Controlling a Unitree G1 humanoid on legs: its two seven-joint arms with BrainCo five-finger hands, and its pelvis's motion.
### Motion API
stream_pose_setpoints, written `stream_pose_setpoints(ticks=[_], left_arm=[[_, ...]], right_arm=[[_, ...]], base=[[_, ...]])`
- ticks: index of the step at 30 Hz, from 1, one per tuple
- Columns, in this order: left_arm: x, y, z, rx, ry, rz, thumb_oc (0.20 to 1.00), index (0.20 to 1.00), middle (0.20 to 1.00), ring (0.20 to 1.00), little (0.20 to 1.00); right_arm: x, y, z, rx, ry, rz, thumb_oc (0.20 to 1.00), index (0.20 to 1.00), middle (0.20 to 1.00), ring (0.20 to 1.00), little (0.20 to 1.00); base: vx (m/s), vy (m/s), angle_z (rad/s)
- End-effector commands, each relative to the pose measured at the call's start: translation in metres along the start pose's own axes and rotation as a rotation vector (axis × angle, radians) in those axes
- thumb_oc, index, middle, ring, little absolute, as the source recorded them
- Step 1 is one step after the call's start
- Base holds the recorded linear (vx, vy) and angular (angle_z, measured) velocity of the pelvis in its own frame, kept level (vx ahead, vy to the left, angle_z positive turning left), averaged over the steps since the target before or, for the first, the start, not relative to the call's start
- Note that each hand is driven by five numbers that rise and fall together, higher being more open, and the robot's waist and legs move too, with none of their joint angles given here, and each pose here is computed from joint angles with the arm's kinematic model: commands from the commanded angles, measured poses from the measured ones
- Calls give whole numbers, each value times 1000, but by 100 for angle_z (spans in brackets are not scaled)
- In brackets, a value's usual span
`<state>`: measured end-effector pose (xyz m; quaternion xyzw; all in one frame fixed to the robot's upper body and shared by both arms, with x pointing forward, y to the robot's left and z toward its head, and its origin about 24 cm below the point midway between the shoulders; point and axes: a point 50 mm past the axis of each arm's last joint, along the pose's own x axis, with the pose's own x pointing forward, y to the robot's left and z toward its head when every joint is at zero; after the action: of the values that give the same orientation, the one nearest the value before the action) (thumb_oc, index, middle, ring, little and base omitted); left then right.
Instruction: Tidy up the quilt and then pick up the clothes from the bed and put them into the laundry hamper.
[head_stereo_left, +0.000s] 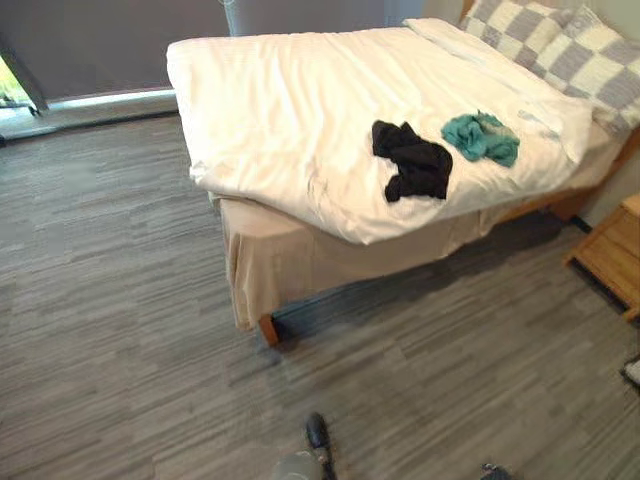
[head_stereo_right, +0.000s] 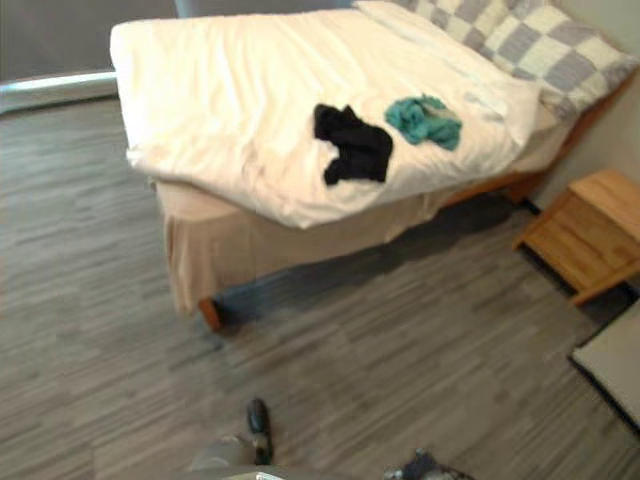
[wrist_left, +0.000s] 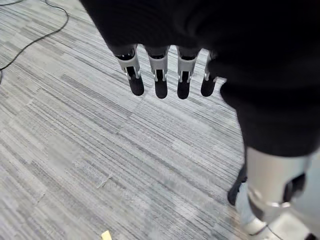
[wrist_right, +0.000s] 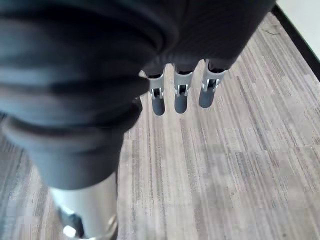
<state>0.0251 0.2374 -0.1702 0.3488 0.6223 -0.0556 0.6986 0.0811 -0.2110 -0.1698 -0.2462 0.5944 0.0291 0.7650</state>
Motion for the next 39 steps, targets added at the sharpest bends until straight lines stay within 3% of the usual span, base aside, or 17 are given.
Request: stream_pose_setpoints(ticks=[1, 11, 14, 15, 16, 18, 20, 21, 24, 28, 31, 39], left_arm=[[6, 31, 25, 74, -73, 66, 1000, 1000, 1000, 1000, 1000], [4, 85, 86, 34, -286, 229, 1000, 1000, 1000, 1000, 1000], [2, 90, 89, -188, -325, 266, 1000, 1000, 1000, 1000, 1000], [0, 102, 86, -391, -331, 326, 1000, 1000, 1000, 1000, 1000], [0, 102, 86, -392, -330, 326, 1000, 1000, 1000, 1000, 1000], [-6, 128, 74, -643, -354, 449, 1000, 1000, 1000, 1000, 1000], [-15, 152, 63, -791, -399, 563, 1000, 1000, 1000, 1000, 1000], [-25, 178, 66, -828, -463, 665, 1000, 1000, 1000, 1000, 1000], [-69, 246, 97, -793, -720, 892, 1000, 1000, 1000, 1000, 1000], [-138, 292, 155, -583, -1059, 1049, 1000, 1000, 1000, 1000, 1000], [-177, 316, 185, -306, -1146, 1160, 1000, 1000, 1000, 1000, 1000], [-223, 337, 256, 126, -1110, 1326, 1000, 1000, 1000, 1000, 1000]], right_arm=[[2, -20, 41, 42, -147, -42, 1000, 1000, 1000, 1000, 1000], [3, -28, 24, 38, -80, -59, 1000, 1000, 1000, 1000, 1000], [2, -25, 6, 30, -35, -62, 1000, 1000, 1000, 1000, 1000], [2, -27, 1, 31, -23, -78, 1000, 1000, 1000, 1000, 1000], [2, -27, 1, 31, -23, -78, 1000, 1000, 1000, 1000, 1000], [1, -28, -5, 39, -15, -93, 1000, 1000, 1000, 1000, 1000], [0, -27, -6, 35, -28, -96, 1000, 1000, 1000, 1000, 1000], [0, -30, -4, 28, -43, -106, 1000, 1000, 1000, 1000, 1000], [-1, -40, -11, 30, -55, -142, 1000, 1000, 1000, 1000, 1000], [-3, -46, -29, 81, 6, -161, 1000, 1000, 1000, 1000, 1000], [-3, -44, -36, 64, 28, -141, 1000, 1000, 1000, 1000, 1000], [-1, -53, -19, 8, -19, -153, 1000, 1000, 1000, 1000, 1000]], base=[[309, 55, 67], [329, -118, 72], [275, -197, 53], [149, -135, 80], [163, -127, 94], [135, -73, 59], [82, -48, 14], [-20, -33, 10], [-64, 17, 30], [43, 48, 54], [74, 70, 2], [-39, 31, -43]])
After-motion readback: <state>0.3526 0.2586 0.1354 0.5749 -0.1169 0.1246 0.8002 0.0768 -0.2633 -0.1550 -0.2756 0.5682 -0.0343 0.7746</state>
